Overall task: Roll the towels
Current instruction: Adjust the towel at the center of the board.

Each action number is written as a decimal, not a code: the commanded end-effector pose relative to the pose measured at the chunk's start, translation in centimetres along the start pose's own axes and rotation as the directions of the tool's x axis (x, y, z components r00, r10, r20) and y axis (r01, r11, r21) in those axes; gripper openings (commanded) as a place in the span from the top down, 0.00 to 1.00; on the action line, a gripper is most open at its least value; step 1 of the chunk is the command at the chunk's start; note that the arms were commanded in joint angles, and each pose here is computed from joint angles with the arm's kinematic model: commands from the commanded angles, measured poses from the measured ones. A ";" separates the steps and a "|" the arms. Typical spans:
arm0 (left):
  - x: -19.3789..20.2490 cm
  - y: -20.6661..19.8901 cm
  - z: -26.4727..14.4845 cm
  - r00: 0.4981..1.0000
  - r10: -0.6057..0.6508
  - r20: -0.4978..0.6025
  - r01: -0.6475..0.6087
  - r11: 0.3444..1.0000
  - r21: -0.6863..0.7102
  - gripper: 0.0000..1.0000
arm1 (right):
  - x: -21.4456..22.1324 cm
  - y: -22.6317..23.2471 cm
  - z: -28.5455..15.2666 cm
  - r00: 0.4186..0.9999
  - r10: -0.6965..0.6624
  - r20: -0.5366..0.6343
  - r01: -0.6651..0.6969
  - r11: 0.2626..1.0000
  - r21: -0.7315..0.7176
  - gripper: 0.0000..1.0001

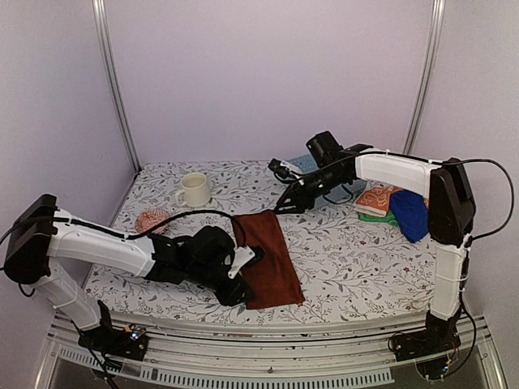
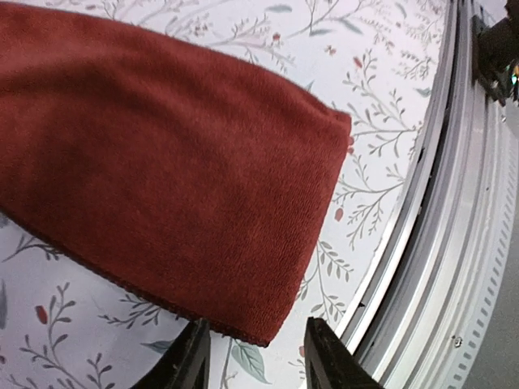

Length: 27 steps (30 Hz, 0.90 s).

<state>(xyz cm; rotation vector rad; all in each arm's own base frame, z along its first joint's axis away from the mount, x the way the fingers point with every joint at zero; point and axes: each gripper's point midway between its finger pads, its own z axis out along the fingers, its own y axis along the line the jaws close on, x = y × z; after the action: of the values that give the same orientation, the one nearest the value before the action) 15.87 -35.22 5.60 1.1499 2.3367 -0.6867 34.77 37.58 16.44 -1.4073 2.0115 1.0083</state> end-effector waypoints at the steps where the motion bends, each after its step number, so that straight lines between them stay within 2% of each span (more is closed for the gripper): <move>1: -3.1 2.9 -2.3 0.985 -0.079 0.153 0.083 0.996 -0.024 0.57 | 0.2 -3.0 4.3 0.992 0.121 -0.027 -0.121 0.993 0.020 0.63; 4: -4.4 5.5 -2.8 0.964 -0.173 0.203 0.185 0.982 -0.045 0.57 | 1.1 -6.1 6.8 0.979 0.196 -0.051 -0.190 0.977 0.100 0.65; 5: -4.8 5.7 -2.8 0.958 -0.186 0.218 0.198 0.980 -0.033 0.58 | 0.8 -6.9 7.2 0.975 0.218 -0.050 -0.211 0.970 0.122 0.66; 8: -5.9 5.9 -2.6 0.947 -0.209 0.244 0.220 0.975 -0.017 0.59 | 4.1 -10.2 9.7 0.949 0.294 -0.115 -0.265 0.940 0.216 0.70; 12: -5.5 5.7 -2.2 0.946 -0.222 0.237 0.229 0.973 0.001 0.58 | 6.5 -12.8 10.1 0.927 0.346 -0.143 -0.285 0.901 0.327 0.70; 21: -3.5 5.7 -2.2 0.940 -0.238 0.243 0.249 0.969 -0.012 0.59 | 9.3 -16.4 9.2 0.916 0.350 -0.198 -0.201 0.825 0.528 0.73; 25: -3.1 5.4 -2.4 0.944 -0.225 0.241 0.237 0.971 -0.020 0.58 | 8.4 -16.3 9.0 0.927 0.323 -0.192 -0.185 0.837 0.516 0.72; 27: -3.1 5.2 -2.4 0.951 -0.197 0.237 0.211 0.977 -0.037 0.56 | 7.0 -14.9 8.9 0.939 0.294 -0.179 -0.187 0.872 0.452 0.70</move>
<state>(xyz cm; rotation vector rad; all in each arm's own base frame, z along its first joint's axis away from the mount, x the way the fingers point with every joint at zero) 21.49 -32.29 6.72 0.7412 2.3408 -0.7783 45.99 38.48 2.12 -1.0713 2.4291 0.4790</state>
